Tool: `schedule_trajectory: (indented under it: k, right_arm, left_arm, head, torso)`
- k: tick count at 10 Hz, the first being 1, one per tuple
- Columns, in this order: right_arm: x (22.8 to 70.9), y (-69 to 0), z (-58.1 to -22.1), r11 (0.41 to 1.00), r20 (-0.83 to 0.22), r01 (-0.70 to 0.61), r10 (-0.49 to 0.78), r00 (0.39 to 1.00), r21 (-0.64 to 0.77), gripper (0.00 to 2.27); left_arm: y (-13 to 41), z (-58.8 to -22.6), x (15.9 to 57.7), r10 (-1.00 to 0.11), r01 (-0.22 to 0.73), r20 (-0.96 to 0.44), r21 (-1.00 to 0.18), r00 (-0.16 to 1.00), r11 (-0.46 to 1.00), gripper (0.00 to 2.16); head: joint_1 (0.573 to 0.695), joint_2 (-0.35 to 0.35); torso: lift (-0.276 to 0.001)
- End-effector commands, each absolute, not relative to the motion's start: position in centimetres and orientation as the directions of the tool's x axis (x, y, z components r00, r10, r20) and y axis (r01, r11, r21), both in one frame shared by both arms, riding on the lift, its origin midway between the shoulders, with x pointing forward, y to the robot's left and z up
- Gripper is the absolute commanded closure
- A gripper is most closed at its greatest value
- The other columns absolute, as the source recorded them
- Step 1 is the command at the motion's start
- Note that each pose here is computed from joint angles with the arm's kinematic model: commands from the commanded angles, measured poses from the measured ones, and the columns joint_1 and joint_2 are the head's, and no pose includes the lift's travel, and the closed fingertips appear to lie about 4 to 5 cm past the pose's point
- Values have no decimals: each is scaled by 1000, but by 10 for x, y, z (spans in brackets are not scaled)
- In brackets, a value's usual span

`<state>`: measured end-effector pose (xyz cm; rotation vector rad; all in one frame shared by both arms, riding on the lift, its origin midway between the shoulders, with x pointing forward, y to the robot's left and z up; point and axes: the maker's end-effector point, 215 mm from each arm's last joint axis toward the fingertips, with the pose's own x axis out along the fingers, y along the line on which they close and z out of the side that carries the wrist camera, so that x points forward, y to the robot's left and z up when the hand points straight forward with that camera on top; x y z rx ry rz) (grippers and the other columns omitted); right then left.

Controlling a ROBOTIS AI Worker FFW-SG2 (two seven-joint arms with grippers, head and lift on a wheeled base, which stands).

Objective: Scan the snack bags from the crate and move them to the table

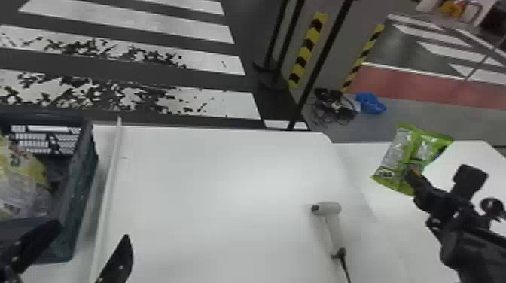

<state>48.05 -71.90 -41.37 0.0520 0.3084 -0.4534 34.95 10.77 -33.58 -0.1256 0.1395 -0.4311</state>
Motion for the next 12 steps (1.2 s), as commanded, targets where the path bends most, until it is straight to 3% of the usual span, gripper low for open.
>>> schedule_trajectory:
  k: [1, 3, 4, 6, 10, 12]
  right_arm:
    - [481, -726, -429, 884, -345, 462, -459, 819, -78, 2246]
    - [459, -734, -460, 847, -437, 523, -509, 742, -96, 2243]
    - [449, -736, -471, 833, -461, 545, -520, 719, -91, 1959]
    - [437, -734, -480, 834, -470, 543, -520, 713, -99, -2]
    - [417, -720, -471, 847, -475, 525, -497, 726, -85, 26]
    - [391, -671, -457, 889, -503, 458, -403, 765, -16, 66]
  left_arm:
    - [107, -332, 349, -425, 409, -99, -151, 900, 900, 9]
    - [104, -331, 347, -429, 413, -96, -154, 898, 898, 9]
    - [103, -330, 346, -431, 415, -93, -155, 897, 897, 9]
    - [100, -330, 345, -436, 420, -93, -153, 895, 895, 9]
    - [92, -324, 343, -446, 431, -85, -151, 891, 889, 9]
    - [91, -325, 342, -445, 430, -85, -152, 891, 890, 9]
  head:
    - [695, -350]
    - [695, -350]
    - [695, -350]
    - [695, -350]
    - [695, -350]
    - [695, -350]
  torso:
    - [-95]
    - [-95]
    - [-95]
    - [-95]
    - [-95]
    - [-95]
